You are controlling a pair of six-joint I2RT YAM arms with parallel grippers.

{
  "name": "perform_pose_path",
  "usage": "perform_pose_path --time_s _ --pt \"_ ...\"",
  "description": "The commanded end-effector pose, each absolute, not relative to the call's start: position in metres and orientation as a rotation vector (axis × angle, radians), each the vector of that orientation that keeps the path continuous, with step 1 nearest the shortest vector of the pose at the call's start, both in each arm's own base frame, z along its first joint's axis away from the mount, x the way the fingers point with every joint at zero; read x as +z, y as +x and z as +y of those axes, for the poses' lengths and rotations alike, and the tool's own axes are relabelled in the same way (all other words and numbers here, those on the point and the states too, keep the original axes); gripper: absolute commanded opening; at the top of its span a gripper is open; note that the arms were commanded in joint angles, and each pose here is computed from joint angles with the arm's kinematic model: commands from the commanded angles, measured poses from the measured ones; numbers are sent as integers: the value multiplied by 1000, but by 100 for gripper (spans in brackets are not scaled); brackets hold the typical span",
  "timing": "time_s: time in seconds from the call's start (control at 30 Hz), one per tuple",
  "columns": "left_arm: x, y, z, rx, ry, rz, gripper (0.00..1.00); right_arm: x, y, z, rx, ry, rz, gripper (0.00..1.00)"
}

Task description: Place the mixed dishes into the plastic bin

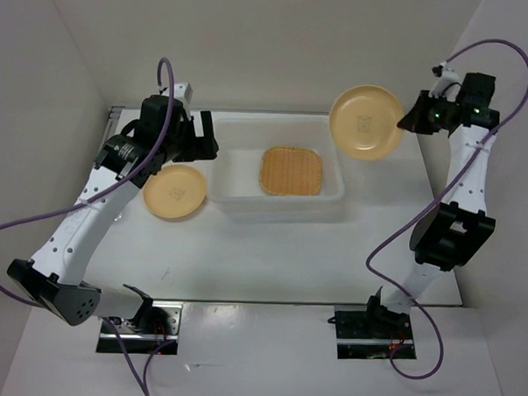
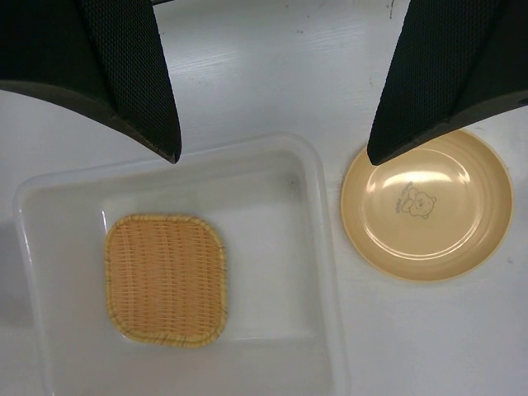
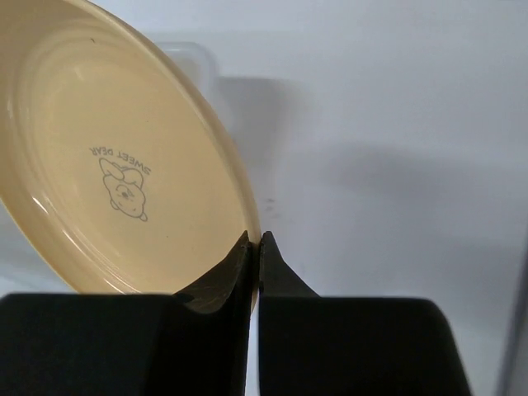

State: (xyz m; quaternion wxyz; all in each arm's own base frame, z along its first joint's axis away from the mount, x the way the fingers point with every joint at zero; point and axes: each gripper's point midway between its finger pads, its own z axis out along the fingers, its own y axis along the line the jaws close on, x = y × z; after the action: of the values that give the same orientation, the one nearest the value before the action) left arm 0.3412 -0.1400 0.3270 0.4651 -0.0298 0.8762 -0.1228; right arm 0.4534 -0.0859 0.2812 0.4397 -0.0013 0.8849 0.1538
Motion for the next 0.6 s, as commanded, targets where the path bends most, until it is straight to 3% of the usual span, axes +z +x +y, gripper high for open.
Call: perform_pose_path --time_s 0.0,0.27,0.57 --pt "334 338 -129 -326 -134 2121 100 318 450 -6 610 -222 2106 0" --pt "339 325 -113 -400 -203 2111 100 273 487 98 687 -511 2147 0" --pt "340 295 -105 -442 -257 2112 100 179 510 113 615 -581 2328 0"
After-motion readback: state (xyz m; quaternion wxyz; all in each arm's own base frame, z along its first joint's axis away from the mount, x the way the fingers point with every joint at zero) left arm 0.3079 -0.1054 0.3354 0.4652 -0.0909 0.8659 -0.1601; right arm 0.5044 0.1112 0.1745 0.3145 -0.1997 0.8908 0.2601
